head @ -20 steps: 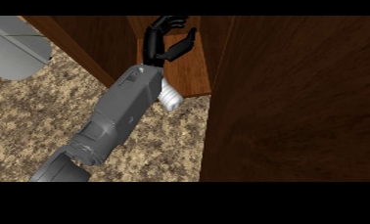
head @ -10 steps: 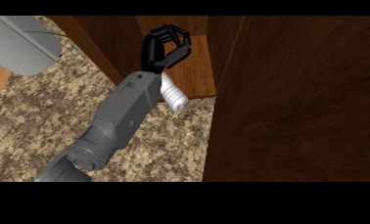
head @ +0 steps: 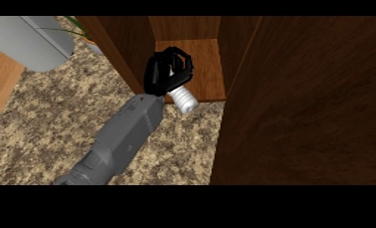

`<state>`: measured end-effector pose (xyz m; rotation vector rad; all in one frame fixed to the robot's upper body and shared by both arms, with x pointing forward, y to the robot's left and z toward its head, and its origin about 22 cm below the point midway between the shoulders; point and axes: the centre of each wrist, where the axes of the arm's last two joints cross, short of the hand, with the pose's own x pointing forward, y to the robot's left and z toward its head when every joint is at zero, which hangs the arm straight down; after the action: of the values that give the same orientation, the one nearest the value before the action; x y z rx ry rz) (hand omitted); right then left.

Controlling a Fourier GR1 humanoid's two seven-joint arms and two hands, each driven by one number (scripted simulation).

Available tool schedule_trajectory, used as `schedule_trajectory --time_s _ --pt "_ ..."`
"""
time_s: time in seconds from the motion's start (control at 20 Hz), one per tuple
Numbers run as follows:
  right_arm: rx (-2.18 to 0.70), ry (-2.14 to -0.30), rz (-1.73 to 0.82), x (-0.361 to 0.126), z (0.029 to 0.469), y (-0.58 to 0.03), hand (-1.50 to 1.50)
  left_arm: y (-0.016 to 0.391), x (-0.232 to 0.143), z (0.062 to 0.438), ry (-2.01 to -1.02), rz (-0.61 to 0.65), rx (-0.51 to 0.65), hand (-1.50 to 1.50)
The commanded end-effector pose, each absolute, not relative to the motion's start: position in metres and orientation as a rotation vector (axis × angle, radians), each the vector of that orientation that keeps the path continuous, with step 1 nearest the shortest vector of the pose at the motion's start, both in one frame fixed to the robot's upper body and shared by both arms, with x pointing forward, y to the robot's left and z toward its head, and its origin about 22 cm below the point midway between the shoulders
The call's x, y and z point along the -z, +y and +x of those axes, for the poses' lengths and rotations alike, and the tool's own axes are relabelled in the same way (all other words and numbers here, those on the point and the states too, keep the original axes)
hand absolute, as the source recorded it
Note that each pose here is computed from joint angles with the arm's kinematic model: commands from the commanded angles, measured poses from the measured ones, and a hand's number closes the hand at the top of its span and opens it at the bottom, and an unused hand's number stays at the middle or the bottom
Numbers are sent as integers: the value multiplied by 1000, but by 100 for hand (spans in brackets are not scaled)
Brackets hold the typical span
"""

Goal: Pick up the bottled water, place it into the cabinet and close the cabinet

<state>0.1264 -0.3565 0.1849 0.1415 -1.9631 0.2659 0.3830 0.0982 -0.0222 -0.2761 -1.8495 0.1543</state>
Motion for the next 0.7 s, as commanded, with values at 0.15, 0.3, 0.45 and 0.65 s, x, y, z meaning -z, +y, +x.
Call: schedule_trajectory --time_s 0.15,0.3,0.45,0.65 --pt "-324 -1932 184 -190 127 -352 150 88 53 329 -1782 -441 -164 150" --pt "-397 -1900 232 -208 115 -336 150 102 63 326 -1791 -496 -156 150" --pt "-384 -1927 230 -208 98 -314 150 113 46 324 -1785 -498 -142 150" --pt "-388 -1936 248 -204 101 -305 150 150 50 303 -1761 -524 -83 -150"
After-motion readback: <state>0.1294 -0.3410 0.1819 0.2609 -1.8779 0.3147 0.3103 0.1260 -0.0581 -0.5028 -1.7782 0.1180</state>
